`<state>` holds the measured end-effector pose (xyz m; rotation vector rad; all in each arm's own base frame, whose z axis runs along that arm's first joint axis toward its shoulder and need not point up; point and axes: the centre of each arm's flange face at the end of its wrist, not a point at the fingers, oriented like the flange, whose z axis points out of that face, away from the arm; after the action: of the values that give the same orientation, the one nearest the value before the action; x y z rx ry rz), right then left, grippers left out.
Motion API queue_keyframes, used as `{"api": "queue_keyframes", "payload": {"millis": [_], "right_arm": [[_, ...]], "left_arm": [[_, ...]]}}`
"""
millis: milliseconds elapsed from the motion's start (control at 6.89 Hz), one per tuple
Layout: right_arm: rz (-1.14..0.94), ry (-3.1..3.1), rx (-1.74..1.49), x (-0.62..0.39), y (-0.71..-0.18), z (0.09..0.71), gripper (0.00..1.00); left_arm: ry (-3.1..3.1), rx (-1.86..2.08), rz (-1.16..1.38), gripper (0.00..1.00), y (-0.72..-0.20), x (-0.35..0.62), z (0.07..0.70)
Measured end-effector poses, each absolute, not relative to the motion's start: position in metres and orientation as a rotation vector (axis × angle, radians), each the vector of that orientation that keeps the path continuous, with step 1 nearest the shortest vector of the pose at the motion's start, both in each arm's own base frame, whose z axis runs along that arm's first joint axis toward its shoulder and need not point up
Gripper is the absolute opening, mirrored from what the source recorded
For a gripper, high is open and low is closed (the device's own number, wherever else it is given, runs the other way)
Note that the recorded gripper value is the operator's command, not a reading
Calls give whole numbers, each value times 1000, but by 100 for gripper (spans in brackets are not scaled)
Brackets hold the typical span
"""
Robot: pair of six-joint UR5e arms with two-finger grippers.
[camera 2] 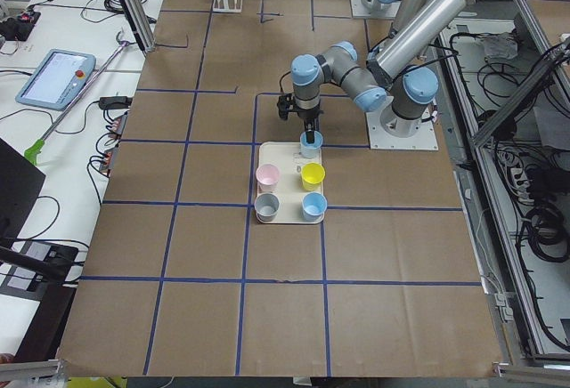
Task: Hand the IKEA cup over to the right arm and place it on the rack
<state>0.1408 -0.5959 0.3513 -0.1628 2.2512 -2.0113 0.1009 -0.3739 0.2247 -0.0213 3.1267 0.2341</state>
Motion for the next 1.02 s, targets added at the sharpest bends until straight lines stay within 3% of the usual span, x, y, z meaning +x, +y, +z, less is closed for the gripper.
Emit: {"api": "queue_keyframes", "payload": {"millis": [145, 290, 1017], "right_arm": [[-1961, 2232, -100, 148, -585, 357, 100], [-1913, 2202, -24, 153, -577, 361, 100], [-1539, 1970, 373, 198, -548, 361, 100]], "left_arm": [[3103, -19, 251, 14, -373, 103, 226], [3089, -26, 265, 0, -372, 105, 227], [3060, -42, 217, 0, -390, 118, 257]]}}
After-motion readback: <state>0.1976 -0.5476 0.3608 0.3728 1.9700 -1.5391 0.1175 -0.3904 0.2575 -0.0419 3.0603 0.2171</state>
